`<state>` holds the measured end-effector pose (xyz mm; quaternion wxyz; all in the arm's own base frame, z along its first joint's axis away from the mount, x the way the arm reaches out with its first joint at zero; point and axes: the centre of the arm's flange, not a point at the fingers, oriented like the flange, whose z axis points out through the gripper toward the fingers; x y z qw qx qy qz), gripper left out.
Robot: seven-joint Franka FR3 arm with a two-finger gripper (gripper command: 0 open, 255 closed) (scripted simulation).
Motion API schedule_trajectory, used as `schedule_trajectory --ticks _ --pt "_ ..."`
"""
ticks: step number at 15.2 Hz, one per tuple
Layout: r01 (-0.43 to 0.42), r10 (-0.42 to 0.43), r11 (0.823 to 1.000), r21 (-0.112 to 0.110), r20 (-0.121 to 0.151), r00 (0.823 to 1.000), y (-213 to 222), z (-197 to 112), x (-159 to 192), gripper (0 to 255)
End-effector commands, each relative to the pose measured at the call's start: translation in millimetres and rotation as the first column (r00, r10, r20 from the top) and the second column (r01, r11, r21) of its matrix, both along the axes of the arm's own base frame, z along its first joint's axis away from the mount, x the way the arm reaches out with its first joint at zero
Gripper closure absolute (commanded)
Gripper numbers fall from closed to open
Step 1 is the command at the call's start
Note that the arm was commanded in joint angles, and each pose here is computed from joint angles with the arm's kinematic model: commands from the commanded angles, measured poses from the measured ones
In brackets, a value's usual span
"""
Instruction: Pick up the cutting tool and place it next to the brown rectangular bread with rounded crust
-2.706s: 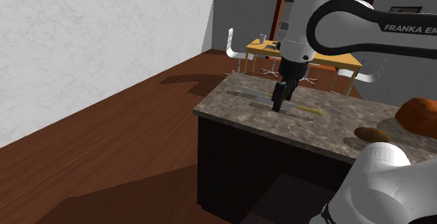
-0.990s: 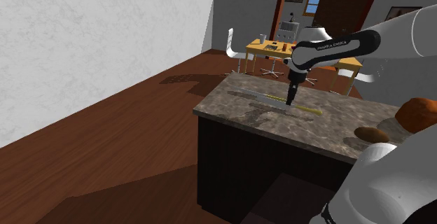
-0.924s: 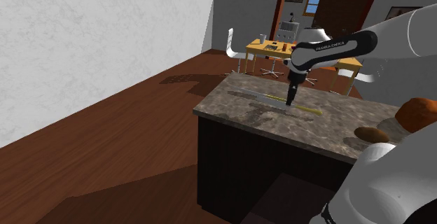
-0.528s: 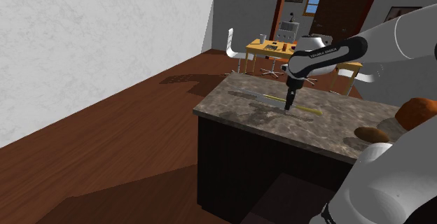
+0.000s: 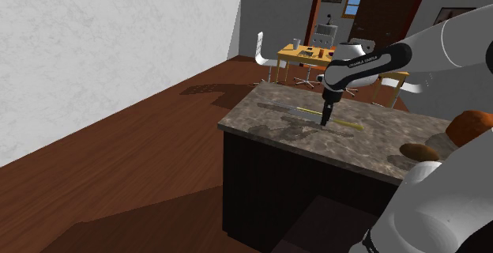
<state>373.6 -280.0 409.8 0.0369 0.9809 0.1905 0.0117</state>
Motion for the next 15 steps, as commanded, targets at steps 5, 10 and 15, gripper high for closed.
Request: schedule_trajectory --ticks 5,10,15 --pt "0.0 0.0 1.0 0.0 0.0 1.0 0 0 0 255" --pt "0.0 0.0 1.0 0.0 0.0 1.0 0 0 0 255" --pt "0.0 0.0 1.0 0.0 0.0 1.0 0 26 0 255"
